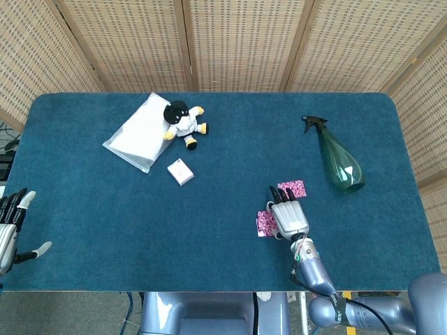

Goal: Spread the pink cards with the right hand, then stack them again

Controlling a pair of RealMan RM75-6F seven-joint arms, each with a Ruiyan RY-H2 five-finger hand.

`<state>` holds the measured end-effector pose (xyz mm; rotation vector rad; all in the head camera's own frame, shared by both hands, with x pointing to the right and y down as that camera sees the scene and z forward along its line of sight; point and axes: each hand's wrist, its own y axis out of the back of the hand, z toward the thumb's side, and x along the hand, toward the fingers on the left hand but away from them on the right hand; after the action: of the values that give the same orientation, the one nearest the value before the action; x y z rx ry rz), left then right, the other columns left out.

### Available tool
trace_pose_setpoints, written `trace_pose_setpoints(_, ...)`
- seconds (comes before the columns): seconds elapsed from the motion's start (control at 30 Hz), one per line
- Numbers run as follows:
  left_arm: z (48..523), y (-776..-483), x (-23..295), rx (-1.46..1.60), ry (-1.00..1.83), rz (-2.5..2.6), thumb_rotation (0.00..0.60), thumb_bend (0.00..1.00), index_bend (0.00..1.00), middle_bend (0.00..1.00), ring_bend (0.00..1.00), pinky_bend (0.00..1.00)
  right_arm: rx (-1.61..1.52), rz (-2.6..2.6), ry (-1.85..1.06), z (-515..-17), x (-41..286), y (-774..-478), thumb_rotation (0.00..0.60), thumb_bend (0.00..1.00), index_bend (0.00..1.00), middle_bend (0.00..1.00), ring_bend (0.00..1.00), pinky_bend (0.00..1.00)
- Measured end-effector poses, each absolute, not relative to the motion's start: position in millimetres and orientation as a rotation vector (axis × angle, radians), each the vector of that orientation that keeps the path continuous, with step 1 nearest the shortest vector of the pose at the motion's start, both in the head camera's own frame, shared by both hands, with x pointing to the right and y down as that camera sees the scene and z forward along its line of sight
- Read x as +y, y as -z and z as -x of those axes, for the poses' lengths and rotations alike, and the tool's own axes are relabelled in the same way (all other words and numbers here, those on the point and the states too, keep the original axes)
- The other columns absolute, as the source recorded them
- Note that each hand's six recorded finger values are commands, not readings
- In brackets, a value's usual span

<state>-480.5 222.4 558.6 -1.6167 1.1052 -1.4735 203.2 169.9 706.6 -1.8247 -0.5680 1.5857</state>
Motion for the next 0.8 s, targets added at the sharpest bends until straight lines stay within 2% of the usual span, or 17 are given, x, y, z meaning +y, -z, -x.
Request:
trace_pose_setpoints(0.43,479.9,-558.4,222.4,1.104,1.472,1.613,0.600,0.00,0.00,0.00,0.00,0.00,-0.531,1.839,-1.591,-201.9,187.2,-708.8,0.600,0.47,0.56,0.00,0.00,0.02)
trace_pose_setpoints(0.8,480.0,-558.5,222.3,1.102,1.474,1.612,0.600,0.00,0.00,0.00,0.00,0.00,-0.512,1.809,-1.564,-198.3,185.8,-713.3,0.600,0.47,0.56,0.00,0.00,0.02)
